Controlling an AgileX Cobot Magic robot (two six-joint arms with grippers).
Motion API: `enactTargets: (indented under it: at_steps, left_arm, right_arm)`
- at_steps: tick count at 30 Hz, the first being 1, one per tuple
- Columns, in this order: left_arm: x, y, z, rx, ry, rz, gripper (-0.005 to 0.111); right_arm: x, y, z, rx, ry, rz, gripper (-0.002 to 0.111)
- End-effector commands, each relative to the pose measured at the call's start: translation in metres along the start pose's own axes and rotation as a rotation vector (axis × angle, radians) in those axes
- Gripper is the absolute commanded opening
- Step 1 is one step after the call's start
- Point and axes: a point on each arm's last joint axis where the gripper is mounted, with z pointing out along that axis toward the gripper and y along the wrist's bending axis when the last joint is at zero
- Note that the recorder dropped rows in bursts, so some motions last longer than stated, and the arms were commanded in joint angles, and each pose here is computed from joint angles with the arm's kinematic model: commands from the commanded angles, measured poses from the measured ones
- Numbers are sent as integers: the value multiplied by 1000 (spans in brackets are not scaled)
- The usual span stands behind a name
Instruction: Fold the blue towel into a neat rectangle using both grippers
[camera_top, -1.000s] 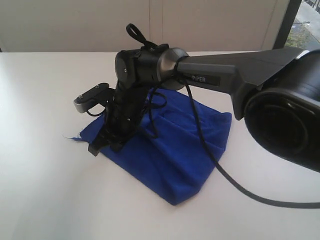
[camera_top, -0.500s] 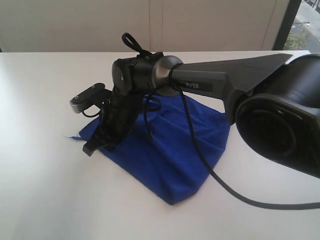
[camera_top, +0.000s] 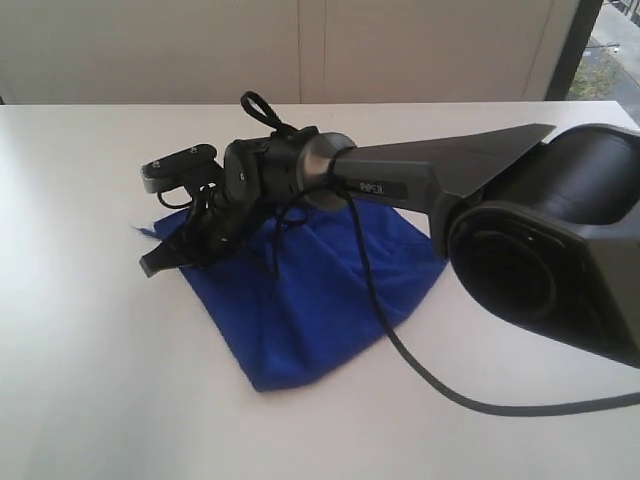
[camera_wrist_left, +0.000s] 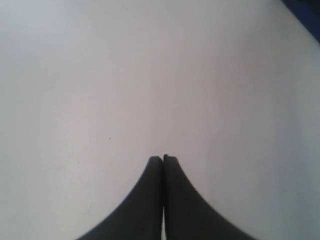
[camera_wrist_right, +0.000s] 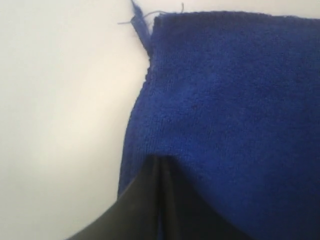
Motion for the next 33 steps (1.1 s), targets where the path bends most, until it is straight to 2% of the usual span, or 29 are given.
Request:
enactTargets:
  at_steps: [1, 8, 12, 19, 24, 29, 33]
  left_arm:
    - [-1, 0, -2, 2, -9, -11, 0]
    - [-1, 0, -2, 2, -9, -11, 0]
    - [-1, 0, -2, 2, -9, -11, 0]
    - [-1, 0, -2, 2, -9, -11, 0]
    - [-1, 0, -2, 2, -9, -11, 0]
    - [-1, 0, -2, 2, -9, -11, 0]
    - [-1, 0, -2, 2, -9, -11, 0]
  right_arm:
    - [10, -7, 23, 24, -30, 101, 0]
    - [-1, -13, 28, 43, -190, 180, 0]
    - [-11, -10, 20, 31, -189, 176, 0]
    - [-40, 0, -40, 7, -156, 128, 0]
    - [-44, 2, -86, 5, -38, 43, 0]
    - [-34, -26, -110, 72, 121, 29, 0]
    - [-26, -55, -118, 109, 197, 71, 0]
